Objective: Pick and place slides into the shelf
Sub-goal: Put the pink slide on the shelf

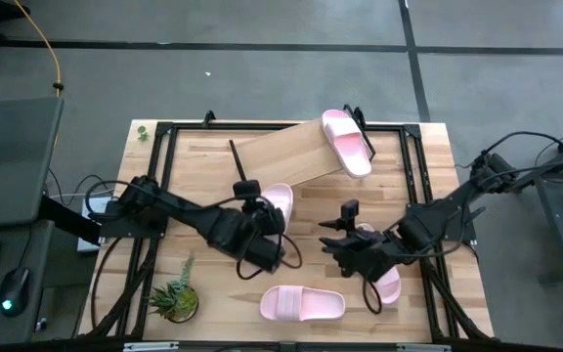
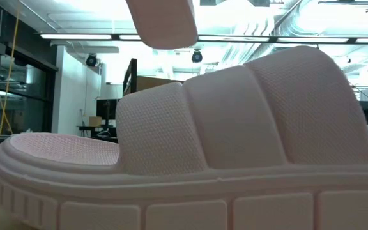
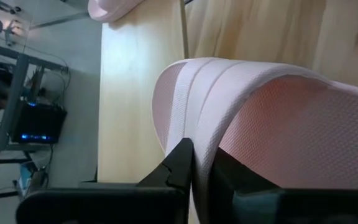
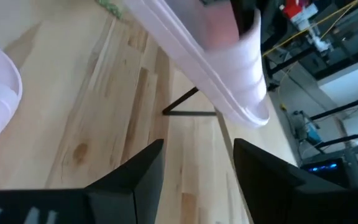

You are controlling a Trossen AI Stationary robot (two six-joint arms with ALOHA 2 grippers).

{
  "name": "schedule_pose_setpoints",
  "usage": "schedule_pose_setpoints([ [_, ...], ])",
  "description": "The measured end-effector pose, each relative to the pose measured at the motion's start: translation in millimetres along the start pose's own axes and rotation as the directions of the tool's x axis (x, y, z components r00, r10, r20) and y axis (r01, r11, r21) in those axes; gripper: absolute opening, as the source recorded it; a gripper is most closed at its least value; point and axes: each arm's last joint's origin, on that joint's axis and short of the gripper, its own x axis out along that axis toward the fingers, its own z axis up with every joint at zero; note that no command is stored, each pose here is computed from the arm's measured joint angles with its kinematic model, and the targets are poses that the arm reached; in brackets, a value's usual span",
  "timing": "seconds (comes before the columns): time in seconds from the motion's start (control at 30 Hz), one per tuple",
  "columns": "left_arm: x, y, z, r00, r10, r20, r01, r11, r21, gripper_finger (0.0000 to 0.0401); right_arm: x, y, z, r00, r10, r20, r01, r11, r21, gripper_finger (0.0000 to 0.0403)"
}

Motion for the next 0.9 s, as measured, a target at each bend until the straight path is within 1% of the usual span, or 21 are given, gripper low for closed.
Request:
schedule_pose_setpoints([
  [0.13, 10.1, 8.4, 3.1, 1.000, -0.001, -0.031, 0.001, 1.000, -0.001, 0.0015, -3.3, 5.2, 3.9, 1.000, -0.004, 0.030, 0.005, 1.000, -0.029, 0.0183],
  [0.23, 16.4, 13.0, 4.5, 0.998, -0.021, -0.058, 0.021, 1.000, -0.005, 0.0010, 1.5, 11.3, 6.8, 0.999, -0.013, 0.039, 0.016, 0.997, -0.073, 0.0183],
  [0.33, 18.3, 18.3, 7.0, 0.998, -0.023, -0.061, 0.022, 1.000, -0.017, 0.0010, 8.2, 16.6, 12.3, 0.999, -0.016, 0.034, 0.020, 0.993, -0.115, 0.0183],
  [0.47, 11.5, 24.3, 11.1, 0.999, -0.040, -0.036, 0.039, 0.999, -0.018, 0.0019, 15.9, 22.2, 27.2, 0.998, -0.056, 0.031, 0.060, 0.987, -0.148, 0.0183],
  [0.63, 1.1, 32.9, 16.1, 0.998, -0.056, 0.005, 0.056, 0.997, -0.051, 0.0022, 26.7, 33.9, 46.4, 0.998, -0.055, 0.031, 0.060, 0.981, -0.182, 0.0183],
  [0.7, -2.2, 36.2, 17.7, 0.998, -0.061, 0.019, 0.062, 0.996, -0.064, 0.0023, 31.5, 38.5, 51.9, 0.998, -0.056, 0.011, 0.058, 0.977, -0.206, 0.0183],
  [0.8, -4.1, 38.2, 18.4, 0.998, -0.063, 0.025, 0.065, 0.997, -0.052, 0.0023, 36.3, 43.6, 57.5, 0.993, -0.112, -0.039, 0.099, 0.966, -0.239, 0.0183],
  [0.9, -3.6, 38.0, 18.5, 0.998, -0.063, 0.024, 0.064, 0.997, -0.047, 0.0023, 36.6, 44.1, 64.3, 0.981, -0.179, -0.072, 0.159, 0.960, -0.230, 0.0183],
])
